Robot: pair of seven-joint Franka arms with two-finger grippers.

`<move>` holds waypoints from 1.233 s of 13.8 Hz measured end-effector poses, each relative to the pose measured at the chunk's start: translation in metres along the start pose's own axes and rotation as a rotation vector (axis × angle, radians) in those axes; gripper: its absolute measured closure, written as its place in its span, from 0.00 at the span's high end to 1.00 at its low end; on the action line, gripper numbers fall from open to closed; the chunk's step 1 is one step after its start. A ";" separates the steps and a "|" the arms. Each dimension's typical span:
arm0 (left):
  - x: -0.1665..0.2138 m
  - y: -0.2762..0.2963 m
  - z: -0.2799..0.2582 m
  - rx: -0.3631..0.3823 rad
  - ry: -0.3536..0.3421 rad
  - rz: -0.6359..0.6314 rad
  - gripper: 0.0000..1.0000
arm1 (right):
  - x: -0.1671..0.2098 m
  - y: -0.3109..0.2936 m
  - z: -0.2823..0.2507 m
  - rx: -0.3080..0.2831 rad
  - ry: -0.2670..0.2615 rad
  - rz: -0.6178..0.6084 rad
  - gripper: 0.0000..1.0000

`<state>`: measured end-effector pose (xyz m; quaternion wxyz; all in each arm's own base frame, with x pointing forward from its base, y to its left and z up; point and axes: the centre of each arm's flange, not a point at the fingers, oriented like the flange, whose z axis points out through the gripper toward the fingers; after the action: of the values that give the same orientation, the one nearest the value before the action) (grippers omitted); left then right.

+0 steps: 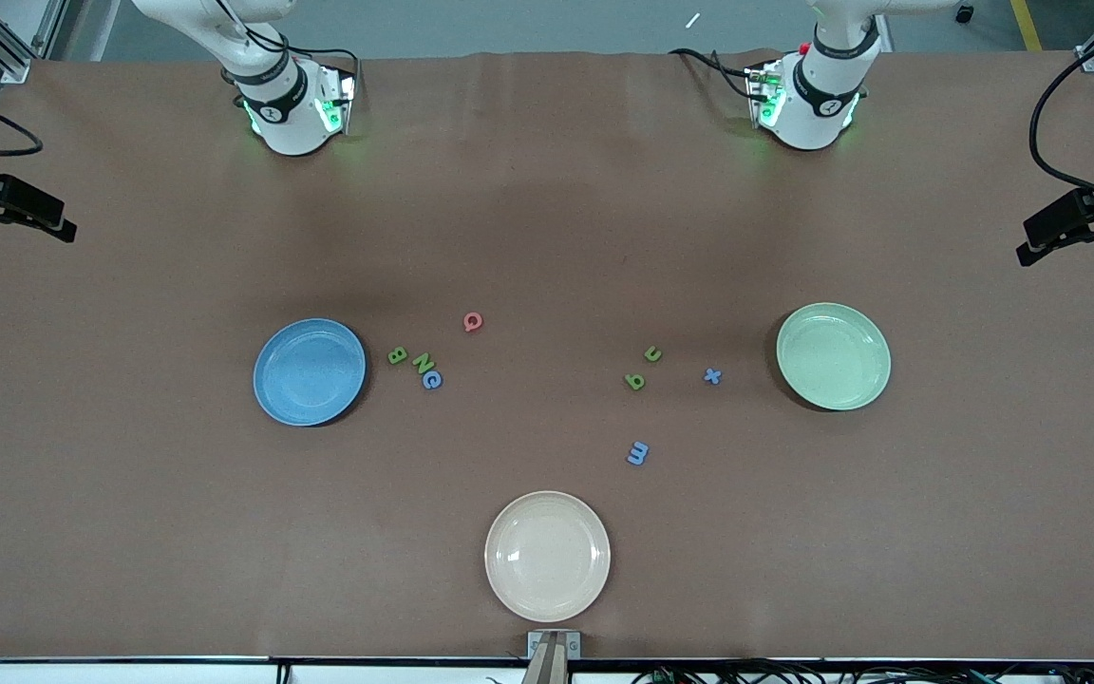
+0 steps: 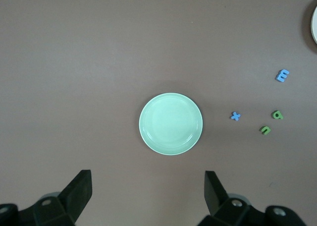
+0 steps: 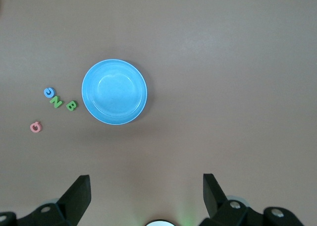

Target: Sort uppercase to blue plate, lowercase to green plate

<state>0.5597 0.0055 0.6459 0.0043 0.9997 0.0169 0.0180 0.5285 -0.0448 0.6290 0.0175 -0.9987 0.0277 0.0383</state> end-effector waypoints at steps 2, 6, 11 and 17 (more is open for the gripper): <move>0.000 0.000 0.000 0.000 0.001 0.000 1.00 | -0.001 0.000 -0.002 -0.004 0.005 0.000 1.00; 0.000 -0.001 -0.001 0.000 0.001 -0.001 1.00 | -0.001 0.001 -0.003 -0.008 0.010 0.000 1.00; 0.000 0.007 0.009 0.000 -0.025 0.012 1.00 | -0.001 0.001 -0.003 -0.008 0.010 0.000 1.00; 0.021 0.096 0.106 -0.035 -0.164 0.055 1.00 | -0.001 0.003 -0.002 -0.007 0.009 0.004 1.00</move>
<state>0.5876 -0.0906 0.5414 0.0228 0.9977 -0.0114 -0.0634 0.5275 -0.0480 0.6311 0.0136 -0.9989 0.0296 0.0340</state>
